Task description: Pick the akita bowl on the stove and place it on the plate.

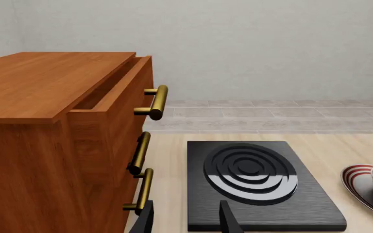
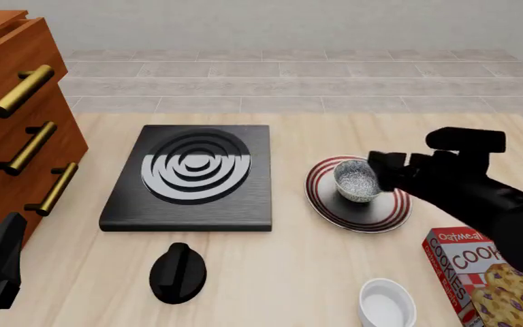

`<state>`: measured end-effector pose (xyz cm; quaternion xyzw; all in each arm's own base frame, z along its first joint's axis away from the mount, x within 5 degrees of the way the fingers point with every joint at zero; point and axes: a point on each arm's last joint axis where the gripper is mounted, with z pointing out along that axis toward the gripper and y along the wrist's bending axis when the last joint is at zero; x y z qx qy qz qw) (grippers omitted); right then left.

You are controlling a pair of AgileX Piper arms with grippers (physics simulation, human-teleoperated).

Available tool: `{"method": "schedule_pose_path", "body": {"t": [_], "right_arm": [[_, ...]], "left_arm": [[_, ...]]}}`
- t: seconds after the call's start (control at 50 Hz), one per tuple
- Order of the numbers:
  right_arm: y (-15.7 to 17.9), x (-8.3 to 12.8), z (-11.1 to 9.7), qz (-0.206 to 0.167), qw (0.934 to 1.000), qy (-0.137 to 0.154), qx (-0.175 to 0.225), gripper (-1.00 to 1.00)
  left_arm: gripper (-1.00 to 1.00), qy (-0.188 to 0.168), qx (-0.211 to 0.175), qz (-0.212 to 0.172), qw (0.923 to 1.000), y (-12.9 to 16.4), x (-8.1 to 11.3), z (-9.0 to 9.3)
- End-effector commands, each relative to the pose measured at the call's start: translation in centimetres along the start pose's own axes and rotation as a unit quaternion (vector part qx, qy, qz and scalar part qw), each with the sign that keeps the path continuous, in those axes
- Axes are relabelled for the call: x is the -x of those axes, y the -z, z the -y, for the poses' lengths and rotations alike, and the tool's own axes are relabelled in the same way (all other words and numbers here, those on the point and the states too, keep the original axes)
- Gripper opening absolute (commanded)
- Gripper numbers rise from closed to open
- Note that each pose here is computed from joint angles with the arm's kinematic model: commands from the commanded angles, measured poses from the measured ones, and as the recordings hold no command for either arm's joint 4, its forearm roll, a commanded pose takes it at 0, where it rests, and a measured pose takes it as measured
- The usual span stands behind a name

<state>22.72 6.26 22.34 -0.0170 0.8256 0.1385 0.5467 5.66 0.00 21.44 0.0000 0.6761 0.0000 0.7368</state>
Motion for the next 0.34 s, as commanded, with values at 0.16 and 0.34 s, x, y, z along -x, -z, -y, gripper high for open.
{"method": "schedule_pose_path", "body": {"t": [0.16,0.34], "right_arm": [[7.1,-0.3,-1.8,0.102,0.9915,-0.007,0.081,1.00],[8.2,-1.4,-0.6,0.134,0.9890,-0.007,0.063,1.00]], "left_arm": [[1.00,0.000,0.000,0.000,1.0000,0.0,0.0,0.0],[1.00,0.000,0.000,0.000,1.0000,0.0,0.0,0.0]]}}
